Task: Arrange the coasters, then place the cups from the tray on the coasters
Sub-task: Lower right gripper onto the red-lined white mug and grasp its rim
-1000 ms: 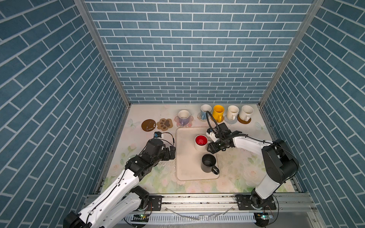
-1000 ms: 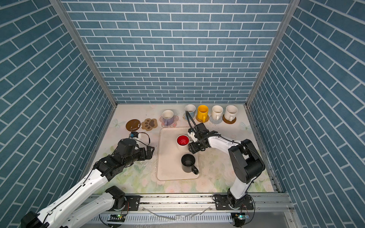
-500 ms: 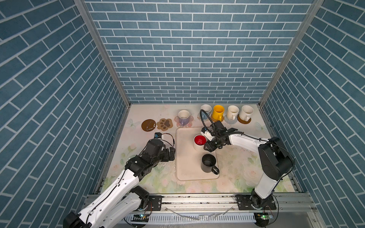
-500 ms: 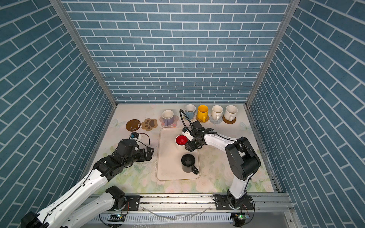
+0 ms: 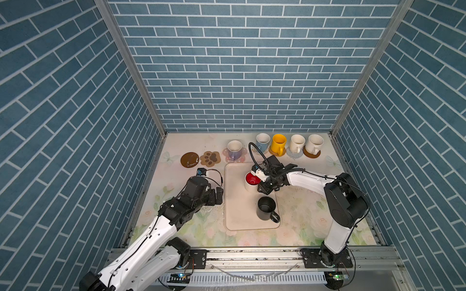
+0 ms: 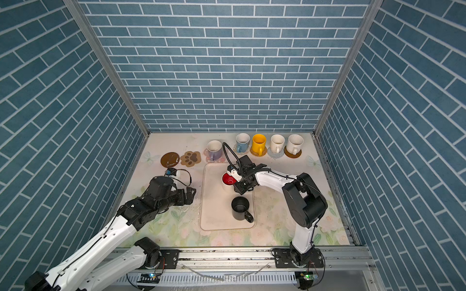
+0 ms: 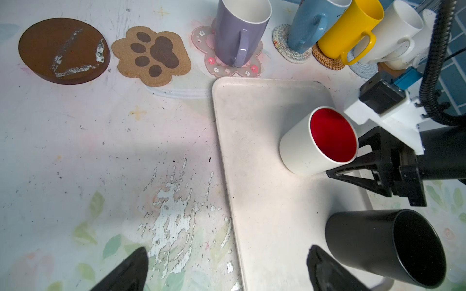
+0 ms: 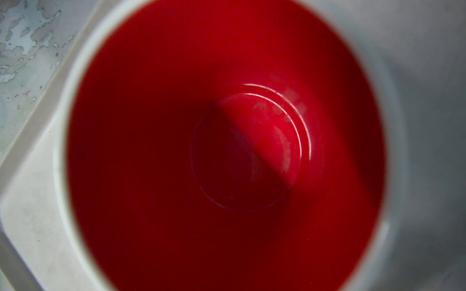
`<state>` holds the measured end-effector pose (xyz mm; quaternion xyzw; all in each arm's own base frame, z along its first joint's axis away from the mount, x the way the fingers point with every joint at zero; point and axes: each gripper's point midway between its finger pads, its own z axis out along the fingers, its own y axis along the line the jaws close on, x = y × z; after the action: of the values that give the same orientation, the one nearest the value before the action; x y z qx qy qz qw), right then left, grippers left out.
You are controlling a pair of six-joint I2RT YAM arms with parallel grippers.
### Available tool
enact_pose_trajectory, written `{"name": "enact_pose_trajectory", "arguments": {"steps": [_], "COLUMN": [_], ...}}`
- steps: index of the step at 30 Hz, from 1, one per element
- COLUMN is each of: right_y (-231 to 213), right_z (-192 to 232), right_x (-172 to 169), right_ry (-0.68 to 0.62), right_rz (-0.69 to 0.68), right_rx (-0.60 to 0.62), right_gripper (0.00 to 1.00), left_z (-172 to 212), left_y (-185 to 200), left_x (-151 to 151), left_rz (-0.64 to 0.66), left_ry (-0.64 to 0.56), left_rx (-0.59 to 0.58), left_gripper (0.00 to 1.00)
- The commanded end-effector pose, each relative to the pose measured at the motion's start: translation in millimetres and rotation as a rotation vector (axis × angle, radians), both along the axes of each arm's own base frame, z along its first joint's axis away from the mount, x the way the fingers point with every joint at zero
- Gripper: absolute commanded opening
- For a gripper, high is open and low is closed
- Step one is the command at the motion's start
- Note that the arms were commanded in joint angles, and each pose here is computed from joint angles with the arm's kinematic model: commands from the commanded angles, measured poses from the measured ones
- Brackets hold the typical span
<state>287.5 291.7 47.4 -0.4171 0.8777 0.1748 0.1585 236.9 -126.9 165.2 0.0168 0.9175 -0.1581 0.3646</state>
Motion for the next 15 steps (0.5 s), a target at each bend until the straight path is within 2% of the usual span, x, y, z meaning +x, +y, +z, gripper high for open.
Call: {"name": "enact_pose_trajectory", "arguments": {"steps": [1, 8, 15], "right_y": [11, 14, 23], "right_z": [8, 16, 32], "right_x": [6, 7, 12], "right_ry": [-0.027, -0.048, -0.088], "right_rz": [0.028, 0.028, 0.031], "right_rx": [0.010, 0.009, 0.020], "right_gripper": [0.25, 0.00, 0.00], "left_z": [16, 25, 36], "left_y": [3, 5, 11], "left_x": [0, -2, -3], "left_rz": [-0.005, -0.003, 0.002], "left_ry": [-0.030, -0.046, -0.065], "left_rx": [0.012, 0.017, 0.038], "left_gripper": [0.99, 0.99, 0.99]}}
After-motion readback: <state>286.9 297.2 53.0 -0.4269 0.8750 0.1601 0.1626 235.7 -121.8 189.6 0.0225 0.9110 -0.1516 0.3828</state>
